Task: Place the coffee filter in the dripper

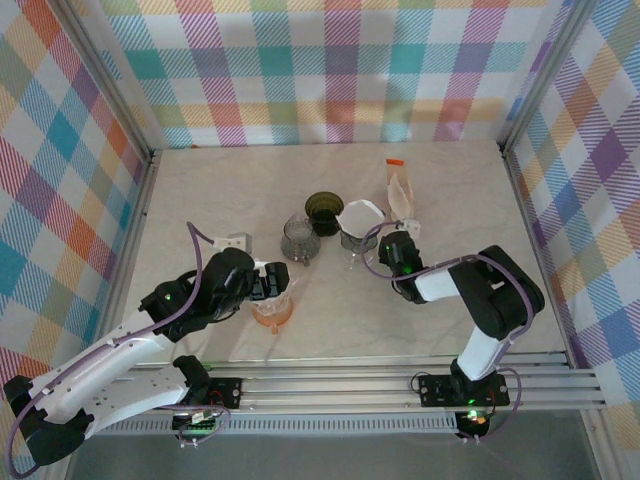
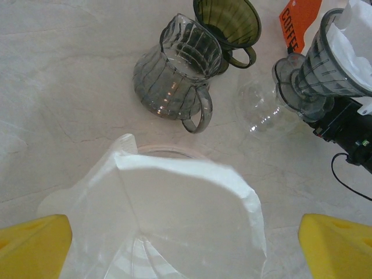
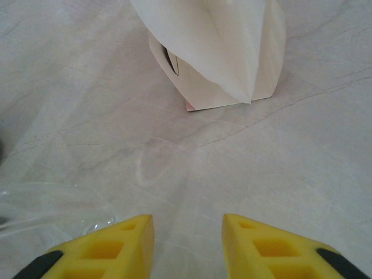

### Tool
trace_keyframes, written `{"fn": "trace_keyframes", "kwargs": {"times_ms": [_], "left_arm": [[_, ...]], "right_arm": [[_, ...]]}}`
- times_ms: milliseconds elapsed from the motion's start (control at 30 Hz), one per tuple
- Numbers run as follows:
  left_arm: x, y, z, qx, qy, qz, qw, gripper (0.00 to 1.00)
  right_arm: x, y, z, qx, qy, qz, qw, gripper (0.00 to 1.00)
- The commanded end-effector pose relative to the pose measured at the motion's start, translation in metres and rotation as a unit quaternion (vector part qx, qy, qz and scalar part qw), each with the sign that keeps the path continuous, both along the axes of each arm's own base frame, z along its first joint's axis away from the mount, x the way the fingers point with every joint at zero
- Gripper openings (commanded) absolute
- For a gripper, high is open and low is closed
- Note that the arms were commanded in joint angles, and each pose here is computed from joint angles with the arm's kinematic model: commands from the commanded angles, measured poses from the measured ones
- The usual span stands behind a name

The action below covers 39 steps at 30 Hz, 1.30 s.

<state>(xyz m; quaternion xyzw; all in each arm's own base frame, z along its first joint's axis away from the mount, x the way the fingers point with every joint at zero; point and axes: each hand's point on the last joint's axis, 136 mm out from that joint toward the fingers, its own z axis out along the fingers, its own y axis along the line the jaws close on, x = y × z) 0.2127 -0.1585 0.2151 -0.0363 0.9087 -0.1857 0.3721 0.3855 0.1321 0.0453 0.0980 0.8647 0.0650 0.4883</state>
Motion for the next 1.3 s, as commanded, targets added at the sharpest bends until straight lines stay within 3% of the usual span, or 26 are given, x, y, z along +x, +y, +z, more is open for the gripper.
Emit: {"fn": "trace_keyframes", "kwargs": {"times_ms": [0,333,667,867,1067,1167,1267], "left_arm": [[0.003,-0.002,0.016,-0.016,-0.016,-0.002,1.000,1.00],[0.002,0.000,0.026,-0.022,-0.023,-0.004,0.999,1.00],[0.001,0.014,0.041,-0.002,-0.041,0.004,0.999,1.00],[0.002,0.022,0.047,0.017,-0.052,0.013,0.998,1.00],[0.001,0.030,0.065,0.021,-0.073,0.017,0.997,1.00],[-0.002,0.037,0.075,0.018,-0.085,0.022,0.996,1.00],[-0.006,0.042,0.081,0.012,-0.094,0.024,0.995,1.00]], "right_arm": [[-0.009,-0.009,0.010,0.008,-0.011,-0.014,1.000,0.43],[-0.061,-0.037,0.016,0.034,0.037,-0.046,0.998,0.59],[-0.127,-0.020,0.087,0.109,0.021,0.090,0.990,0.62],[-0.169,0.021,0.102,0.158,0.059,0.227,0.959,0.61],[-0.206,0.083,0.082,0.097,0.095,0.348,0.928,0.62],[-0.221,0.124,0.074,0.106,0.085,0.409,0.902,0.65],[-0.220,0.155,0.068,0.099,0.065,0.432,0.894,0.76]]}}
